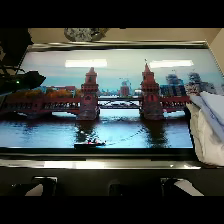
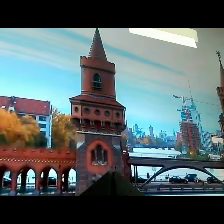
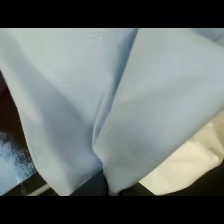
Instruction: Fold the shirts.
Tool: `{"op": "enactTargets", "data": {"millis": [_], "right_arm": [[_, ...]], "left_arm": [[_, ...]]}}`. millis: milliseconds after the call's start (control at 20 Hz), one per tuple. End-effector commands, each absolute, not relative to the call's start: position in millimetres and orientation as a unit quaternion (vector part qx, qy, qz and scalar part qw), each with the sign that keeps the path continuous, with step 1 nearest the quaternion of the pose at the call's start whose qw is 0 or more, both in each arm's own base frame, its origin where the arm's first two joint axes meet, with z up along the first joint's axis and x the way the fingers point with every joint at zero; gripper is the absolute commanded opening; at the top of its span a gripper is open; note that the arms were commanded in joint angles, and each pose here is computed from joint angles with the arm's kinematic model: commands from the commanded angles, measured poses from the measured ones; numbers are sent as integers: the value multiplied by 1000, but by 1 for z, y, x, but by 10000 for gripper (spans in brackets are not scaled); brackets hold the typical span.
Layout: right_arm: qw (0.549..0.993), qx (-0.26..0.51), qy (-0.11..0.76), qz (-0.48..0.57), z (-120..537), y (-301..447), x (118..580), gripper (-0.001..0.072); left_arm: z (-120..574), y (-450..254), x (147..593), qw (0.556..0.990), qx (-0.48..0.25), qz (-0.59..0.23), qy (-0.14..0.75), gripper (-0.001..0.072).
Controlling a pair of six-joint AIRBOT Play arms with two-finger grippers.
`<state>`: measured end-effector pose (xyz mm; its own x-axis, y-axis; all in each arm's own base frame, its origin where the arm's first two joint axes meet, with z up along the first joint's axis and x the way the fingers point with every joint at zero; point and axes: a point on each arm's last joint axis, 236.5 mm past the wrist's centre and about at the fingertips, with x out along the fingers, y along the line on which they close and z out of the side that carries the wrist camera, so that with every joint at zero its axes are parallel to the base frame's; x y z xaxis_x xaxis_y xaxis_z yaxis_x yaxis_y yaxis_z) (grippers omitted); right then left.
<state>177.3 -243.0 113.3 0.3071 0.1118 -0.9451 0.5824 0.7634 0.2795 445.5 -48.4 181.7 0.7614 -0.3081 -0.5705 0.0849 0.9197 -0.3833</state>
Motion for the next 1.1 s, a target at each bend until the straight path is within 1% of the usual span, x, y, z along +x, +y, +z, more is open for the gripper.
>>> {"op": "enactTargets", "data": {"millis": [0, 100, 150, 200, 250, 300, 400, 500, 550, 600, 650, 700, 750, 800, 850, 900, 950, 1000, 1050], "right_arm": [[693, 320, 627, -154, 61, -231, 145, 47], [683, 317, 638, -162, 43, -233, 138, 55], [681, 308, 641, -176, 40, -240, 134, 142], [684, 298, 639, -188, 40, -247, 132, 273], [696, 285, 628, -201, 43, -257, 137, 474], [718, 265, 609, -207, 52, -269, 146, 571], [792, 199, 531, -227, 101, -306, 183, 573], [875, 109, 397, -255, 190, -343, 236, 572], [900, 49, 347, -258, 237, -346, 262, 571], [915, -9, 319, -247, 270, -336, 286, 570], [926, -63, 304, -215, 291, -312, 317, 570], [931, -101, 307, -169, 295, -276, 348, 570], [930, -122, 326, -119, 286, -236, 371, 570], [923, -118, 359, -67, 264, -190, 390, 570], [911, -111, 395, -25, 236, -149, 404, 571], [893, -99, 439, 17, 203, -109, 410, 573], [865, -94, 487, 71, 165, -67, 409, 573], [837, -95, 527, 115, 132, -34, 402, 573], [808, -102, 560, 152, 101, -6, 391, 573]], "left_arm": [[183, -48, 446, 924, -172, -105, 326, 27], [183, -48, 446, 924, -171, -105, 325, 27], [183, -48, 446, 924, -171, -105, 325, 27], [183, -48, 446, 924, -171, -105, 325, 27], [185, -48, 446, 924, -171, -106, 324, 27], [191, -49, 446, 926, -170, -108, 320, 27], [221, -49, 448, 936, -163, -114, 292, 26], [270, -44, 452, 954, -139, -112, 242, 25], [294, -38, 454, 964, -114, -101, 219, 24], [309, -28, 457, 971, -95, -72, 208, 23], [312, -14, 459, 973, -67, -32, 218, 23], [302, -2, 460, 969, -34, 6, 245, 23], [280, 9, 458, 956, 2, 41, 290, 25], [252, 12, 453, 937, 27, 57, 344, 26], [215, 11, 443, 909, 32, 60, 411, 31], [177, 9, 428, 875, 27, 58, 479, 65], [138, 4, 407, 835, 5, 63, 547, 257], [108, -2, 387, 803, -14, 65, 592, 474], [84, -16, 372, 788, -26, 43, 614, 505]]}}
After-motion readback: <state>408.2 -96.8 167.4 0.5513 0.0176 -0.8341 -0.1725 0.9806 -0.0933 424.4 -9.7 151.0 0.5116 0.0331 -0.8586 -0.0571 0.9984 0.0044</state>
